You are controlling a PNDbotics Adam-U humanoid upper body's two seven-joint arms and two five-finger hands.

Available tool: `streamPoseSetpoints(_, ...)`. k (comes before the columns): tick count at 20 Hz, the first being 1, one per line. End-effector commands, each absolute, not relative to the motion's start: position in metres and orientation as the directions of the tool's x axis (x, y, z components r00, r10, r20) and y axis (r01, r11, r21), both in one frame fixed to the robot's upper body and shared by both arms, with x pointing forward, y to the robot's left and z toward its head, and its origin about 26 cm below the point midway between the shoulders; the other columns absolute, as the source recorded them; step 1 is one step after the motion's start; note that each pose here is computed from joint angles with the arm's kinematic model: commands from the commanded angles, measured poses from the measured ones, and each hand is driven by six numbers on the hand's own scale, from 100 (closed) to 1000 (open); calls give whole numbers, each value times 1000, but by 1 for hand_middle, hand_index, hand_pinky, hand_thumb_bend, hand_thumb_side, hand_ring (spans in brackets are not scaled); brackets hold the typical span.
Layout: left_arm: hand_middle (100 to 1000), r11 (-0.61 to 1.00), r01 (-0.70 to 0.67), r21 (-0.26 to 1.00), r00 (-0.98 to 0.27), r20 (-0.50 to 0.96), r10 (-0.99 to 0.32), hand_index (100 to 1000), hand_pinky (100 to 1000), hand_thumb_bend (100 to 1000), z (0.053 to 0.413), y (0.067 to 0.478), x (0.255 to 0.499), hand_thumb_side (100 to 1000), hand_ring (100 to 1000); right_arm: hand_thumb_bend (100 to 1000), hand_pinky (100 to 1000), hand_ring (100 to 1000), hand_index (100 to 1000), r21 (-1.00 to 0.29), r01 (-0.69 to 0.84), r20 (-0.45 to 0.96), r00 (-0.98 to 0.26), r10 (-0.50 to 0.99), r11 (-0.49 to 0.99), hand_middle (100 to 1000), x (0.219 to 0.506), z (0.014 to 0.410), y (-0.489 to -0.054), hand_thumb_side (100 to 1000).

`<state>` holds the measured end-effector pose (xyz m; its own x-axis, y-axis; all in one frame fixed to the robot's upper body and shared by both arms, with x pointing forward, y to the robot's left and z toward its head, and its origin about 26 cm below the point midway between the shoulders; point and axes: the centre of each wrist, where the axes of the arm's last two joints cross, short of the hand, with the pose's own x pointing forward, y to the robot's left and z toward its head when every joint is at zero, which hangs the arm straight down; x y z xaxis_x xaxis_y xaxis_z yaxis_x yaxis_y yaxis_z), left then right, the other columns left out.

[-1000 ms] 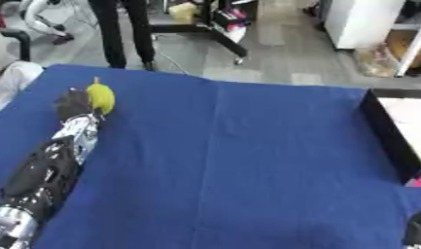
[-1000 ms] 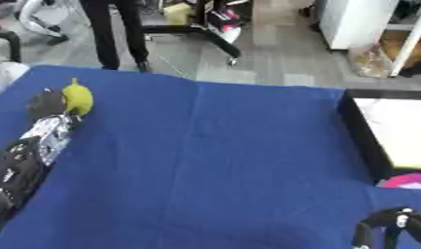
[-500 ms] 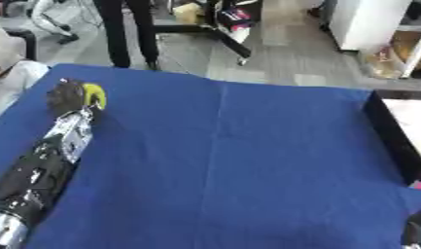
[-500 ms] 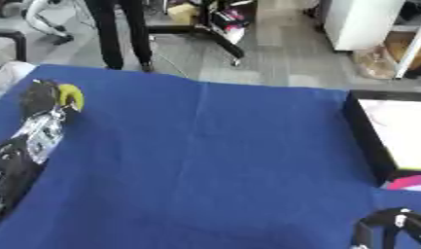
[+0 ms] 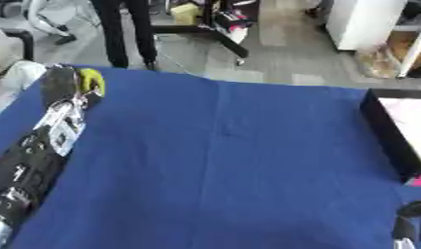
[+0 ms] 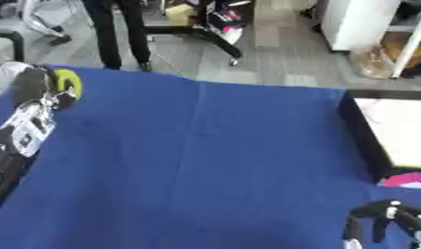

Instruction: Pick up the objects with one hand, pass them to the other hand, and then place them into the box on the other side of the table.

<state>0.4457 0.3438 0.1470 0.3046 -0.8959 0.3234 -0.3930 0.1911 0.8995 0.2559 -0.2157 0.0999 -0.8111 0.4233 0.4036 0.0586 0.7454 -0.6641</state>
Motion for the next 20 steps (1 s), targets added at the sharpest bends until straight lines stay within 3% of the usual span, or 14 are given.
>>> streamPoseSetpoints(1,337,257,-372,892,148,330,-932,475,622,100,161,315,444,201,440,100,696,654,776,-711,20,341,-864,370,703,489,255,109,-212,306)
streamPoseSetpoints(2,337,280,-348,895,100,332,-938,476,622,100,159,305,442,201,441,100,698,663,799,-720,8,332,-874,354,694,511,256,110,-211,303)
streamPoseSetpoints(3,338,299,-322,898,55,333,-941,476,623,100,157,296,439,202,442,100,696,681,842,-726,-3,326,-882,341,688,555,256,110,-210,391)
streamPoseSetpoints(4,338,318,-297,900,12,337,-941,477,624,100,155,287,437,202,442,100,688,679,844,-729,-14,323,-888,326,684,549,257,111,-210,413)
streamPoseSetpoints(9,342,394,-167,904,-201,360,-911,479,626,100,150,246,422,205,445,100,619,621,776,-703,-52,351,-892,283,709,346,259,115,-208,450)
streamPoseSetpoints(13,342,449,-98,888,-327,397,-858,480,627,100,161,239,408,206,445,100,610,613,760,-677,-58,369,-890,269,734,305,260,117,-207,452)
streamPoseSetpoints(16,343,475,-30,880,-423,419,-803,481,624,100,164,227,397,209,446,100,565,573,668,-647,-58,373,-893,250,760,176,261,119,-204,470)
streamPoseSetpoints(19,344,491,31,871,-467,447,-763,481,622,100,170,217,385,211,446,100,550,562,657,-622,-46,374,-895,245,782,180,263,122,-204,468)
streamPoseSetpoints(20,344,496,49,867,-475,457,-752,481,621,100,173,214,382,212,446,100,555,564,677,-615,-40,371,-896,245,787,191,264,123,-204,385)
